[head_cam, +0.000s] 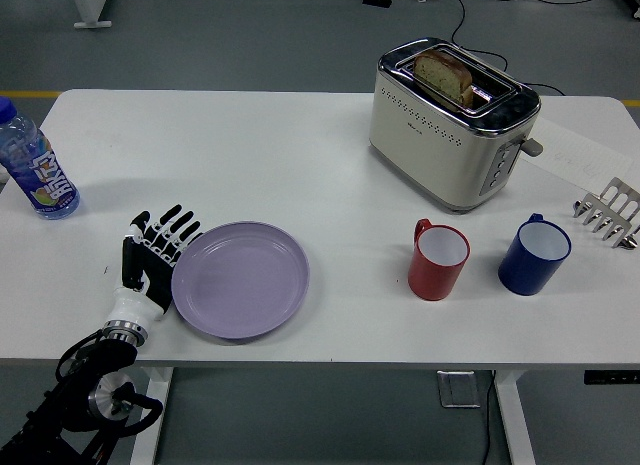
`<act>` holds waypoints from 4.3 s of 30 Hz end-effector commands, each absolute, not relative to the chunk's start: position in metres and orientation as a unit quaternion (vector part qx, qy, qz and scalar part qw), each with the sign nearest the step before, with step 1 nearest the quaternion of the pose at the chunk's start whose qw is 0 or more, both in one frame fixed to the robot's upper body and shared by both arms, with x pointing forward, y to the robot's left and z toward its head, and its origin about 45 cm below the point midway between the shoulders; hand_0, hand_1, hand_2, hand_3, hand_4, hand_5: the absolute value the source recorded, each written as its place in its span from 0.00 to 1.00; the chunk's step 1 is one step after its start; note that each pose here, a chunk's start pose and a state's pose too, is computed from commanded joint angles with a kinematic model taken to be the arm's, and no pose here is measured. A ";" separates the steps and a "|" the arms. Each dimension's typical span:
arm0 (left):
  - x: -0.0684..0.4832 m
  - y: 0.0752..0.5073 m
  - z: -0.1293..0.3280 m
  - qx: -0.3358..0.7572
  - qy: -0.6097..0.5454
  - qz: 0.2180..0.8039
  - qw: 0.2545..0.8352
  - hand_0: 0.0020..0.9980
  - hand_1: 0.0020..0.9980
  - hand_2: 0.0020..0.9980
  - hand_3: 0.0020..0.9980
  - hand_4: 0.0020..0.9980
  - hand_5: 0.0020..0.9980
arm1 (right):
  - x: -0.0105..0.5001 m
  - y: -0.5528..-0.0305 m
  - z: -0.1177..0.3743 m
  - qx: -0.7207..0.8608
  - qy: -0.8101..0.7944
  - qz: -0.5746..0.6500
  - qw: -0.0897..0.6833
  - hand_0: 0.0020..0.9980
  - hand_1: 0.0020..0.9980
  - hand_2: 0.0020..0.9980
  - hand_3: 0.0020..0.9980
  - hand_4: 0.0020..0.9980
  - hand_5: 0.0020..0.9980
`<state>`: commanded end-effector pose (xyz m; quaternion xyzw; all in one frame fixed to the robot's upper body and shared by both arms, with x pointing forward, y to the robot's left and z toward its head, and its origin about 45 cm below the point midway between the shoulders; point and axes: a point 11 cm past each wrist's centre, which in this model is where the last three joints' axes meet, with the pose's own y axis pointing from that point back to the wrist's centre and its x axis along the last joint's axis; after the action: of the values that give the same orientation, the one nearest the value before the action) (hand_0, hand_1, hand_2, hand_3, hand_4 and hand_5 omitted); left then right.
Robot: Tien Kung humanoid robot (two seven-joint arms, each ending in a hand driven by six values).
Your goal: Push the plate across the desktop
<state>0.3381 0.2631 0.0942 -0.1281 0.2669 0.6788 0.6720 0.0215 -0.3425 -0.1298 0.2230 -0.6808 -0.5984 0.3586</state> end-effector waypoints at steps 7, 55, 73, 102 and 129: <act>0.338 0.252 0.092 -0.123 0.273 0.668 0.682 0.77 0.76 0.73 0.71 0.56 1.00 | 0.023 -0.343 -0.130 0.224 -0.682 -0.598 0.358 0.60 0.55 0.64 0.63 0.38 0.56; 0.350 0.224 0.102 -0.124 0.273 0.637 0.710 0.76 0.76 0.73 0.71 0.56 1.00 | 0.026 -0.342 -0.130 0.230 -0.680 -0.595 0.360 0.60 0.55 0.64 0.63 0.38 0.56; 0.373 0.257 0.137 -0.166 0.234 0.667 0.688 0.76 0.76 0.73 0.71 0.55 1.00 | 0.025 -0.342 -0.130 0.229 -0.681 -0.595 0.361 0.60 0.55 0.64 0.63 0.38 0.55; 0.333 0.446 0.183 -0.156 0.120 0.791 0.579 0.77 0.76 0.73 0.71 0.56 1.00 | 0.017 -0.341 -0.131 0.221 -0.681 -0.600 0.357 0.60 0.55 0.64 0.63 0.38 0.55; 0.310 0.499 0.192 -0.175 0.106 0.833 0.515 0.77 0.76 0.73 0.70 0.57 1.00 | 0.018 -0.342 -0.131 0.218 -0.684 -0.600 0.352 0.60 0.54 0.64 0.63 0.38 0.56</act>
<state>0.3097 0.4995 0.1916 -0.1747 0.1061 0.8327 0.5146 0.0178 -0.3416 -0.1306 0.2180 -0.6842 -0.6005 0.3519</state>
